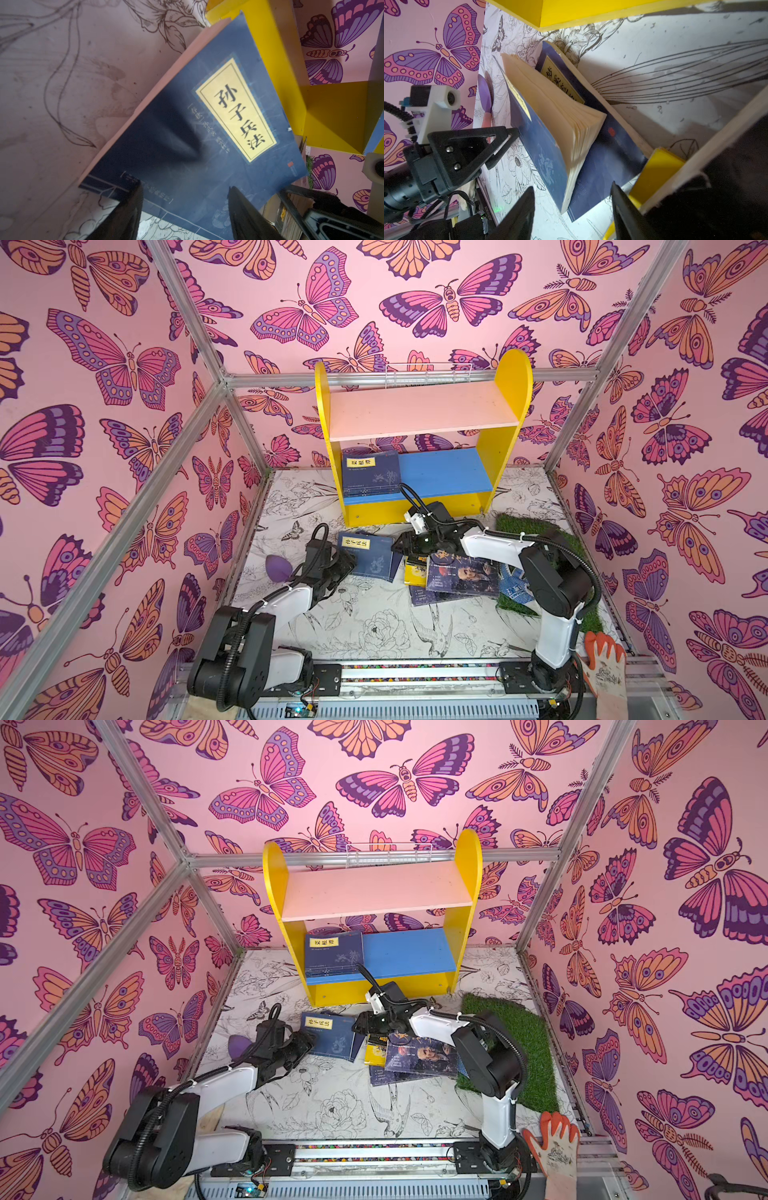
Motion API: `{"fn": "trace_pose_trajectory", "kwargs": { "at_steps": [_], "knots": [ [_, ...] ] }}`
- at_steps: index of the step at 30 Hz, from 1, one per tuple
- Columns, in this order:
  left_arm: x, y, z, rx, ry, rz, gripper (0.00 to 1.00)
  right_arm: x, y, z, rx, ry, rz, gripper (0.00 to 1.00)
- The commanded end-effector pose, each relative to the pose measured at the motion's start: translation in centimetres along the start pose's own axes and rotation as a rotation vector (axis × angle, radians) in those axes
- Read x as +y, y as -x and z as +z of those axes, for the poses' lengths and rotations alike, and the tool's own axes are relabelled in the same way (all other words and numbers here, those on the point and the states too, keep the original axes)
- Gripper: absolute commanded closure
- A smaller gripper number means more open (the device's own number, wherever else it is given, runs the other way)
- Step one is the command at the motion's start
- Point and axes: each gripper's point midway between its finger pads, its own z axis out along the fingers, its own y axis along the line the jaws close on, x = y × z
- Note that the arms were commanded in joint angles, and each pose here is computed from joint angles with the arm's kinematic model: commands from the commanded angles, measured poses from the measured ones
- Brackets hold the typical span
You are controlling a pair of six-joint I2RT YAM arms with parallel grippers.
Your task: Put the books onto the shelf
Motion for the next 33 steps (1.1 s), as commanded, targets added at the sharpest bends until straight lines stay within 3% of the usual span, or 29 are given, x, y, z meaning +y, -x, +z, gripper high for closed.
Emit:
{"fn": "trace_pose_trajectory", "kwargs": {
  "at_steps": [1,7,24,26,30,33],
  "knots": [
    [6.6,-5.0,0.0,0.167,0.218,-0.075,0.32,0.4,-2.3,1.3,0.105,-0.012,-0.033,0.42],
    [6.4,-4.9,0.0,0.167,0.21,-0.067,0.32,-1.1,-2.9,2.8,0.166,-0.072,0.011,0.42],
    [5.0,-4.7,1.0,0.175,0.138,-0.091,0.32,0.5,-2.8,5.3,0.223,0.022,0.04,0.47],
    [4.9,-4.7,1.0,0.173,0.132,-0.092,0.32,1.2,-2.2,5.2,0.196,0.055,0.026,0.55],
    [4.7,-4.5,0.7,0.158,0.123,-0.093,0.32,2.8,-0.8,3.8,0.111,0.109,-0.014,0.84],
    [4.1,-4.0,0.1,0.143,0.095,-0.105,0.31,3.8,-0.1,2.3,0.059,0.155,-0.029,0.97]
  ]
}}
